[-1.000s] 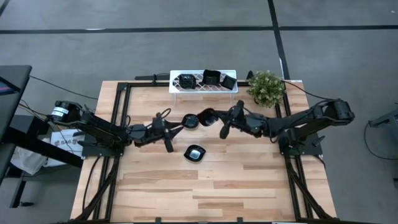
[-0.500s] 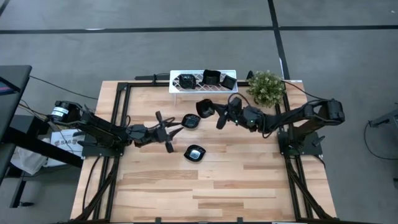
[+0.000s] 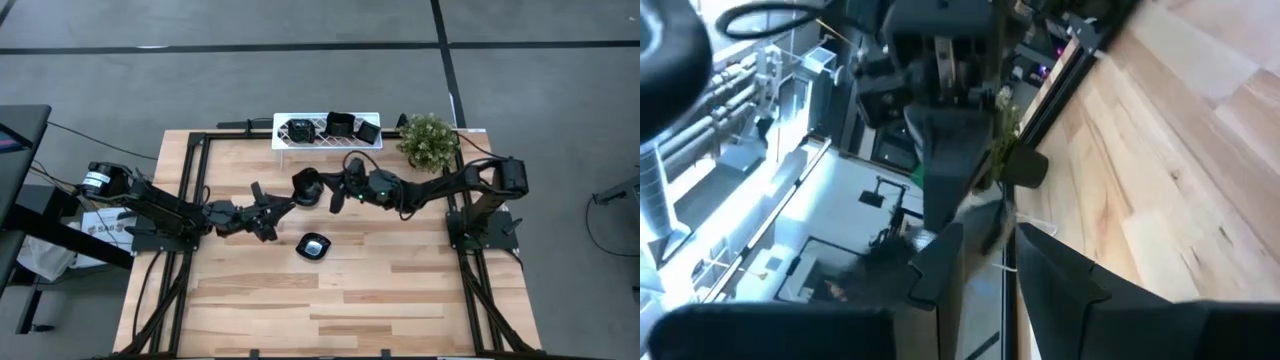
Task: Pick & Place Mini shaped plates
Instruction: Stack the black leaf-shaped plate on top of the black leaf-shaped plate on the shelf
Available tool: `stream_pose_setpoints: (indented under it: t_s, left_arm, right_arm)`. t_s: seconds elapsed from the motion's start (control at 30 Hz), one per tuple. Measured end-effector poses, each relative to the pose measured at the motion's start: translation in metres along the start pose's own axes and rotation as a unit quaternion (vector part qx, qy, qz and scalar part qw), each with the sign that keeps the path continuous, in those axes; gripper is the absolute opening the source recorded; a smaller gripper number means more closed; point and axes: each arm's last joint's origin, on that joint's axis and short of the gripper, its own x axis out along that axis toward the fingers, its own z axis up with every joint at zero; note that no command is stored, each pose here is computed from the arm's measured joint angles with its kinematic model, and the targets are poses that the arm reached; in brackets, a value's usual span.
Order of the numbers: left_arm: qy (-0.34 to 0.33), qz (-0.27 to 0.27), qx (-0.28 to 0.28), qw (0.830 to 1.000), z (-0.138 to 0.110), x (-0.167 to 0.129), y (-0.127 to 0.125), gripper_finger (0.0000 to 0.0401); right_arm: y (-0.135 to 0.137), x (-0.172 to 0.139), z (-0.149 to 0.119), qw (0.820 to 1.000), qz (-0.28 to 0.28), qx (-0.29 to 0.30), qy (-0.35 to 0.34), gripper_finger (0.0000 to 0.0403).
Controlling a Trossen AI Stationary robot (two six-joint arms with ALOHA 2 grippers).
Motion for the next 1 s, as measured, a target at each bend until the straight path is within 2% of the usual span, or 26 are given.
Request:
stream_pose_setpoints:
  t_s: [0.37,0.43,0.57,0.67,0.77,0.87,1.0]
  left_arm:
    - [0.016,0.007,-0.006,1.0,0.001,-0.002,-0.001,0.0095]
    - [0.016,0.008,-0.039,0.999,0.001,-0.001,0.0,0.0095]
    - [0.034,0.022,-0.162,0.986,-0.002,0.0,0.001,0.0095]
    - [0.068,0.052,-0.259,0.962,-0.007,0.001,0.003,0.0095]
    - [0.088,0.081,-0.352,0.928,-0.011,0.002,0.005,0.0095]
    - [0.081,0.102,-0.446,0.885,-0.014,0.004,0.008,0.0095]
    - [0.068,0.138,-0.557,0.816,-0.022,0.008,0.015,0.0095]
  right_arm:
    - [0.005,0.011,0.002,0.999,-0.008,-0.022,0.029,0.0001]
    - [0.005,0.011,0.002,0.999,-0.009,-0.022,0.029,0.0001]
    - [0.004,0.011,0.002,0.999,-0.01,-0.023,0.03,0.0001]
    - [0.004,0.011,0.003,0.999,-0.02,-0.024,0.023,0.0001]
    - [0.003,0.011,0.005,0.998,-0.042,-0.041,0.005,0.0001]
    - [0.003,0.01,0.008,0.996,-0.068,-0.058,-0.019,0.0001]
    - [0.004,0.01,0.013,0.99,-0.095,-0.087,-0.049,0.0001]
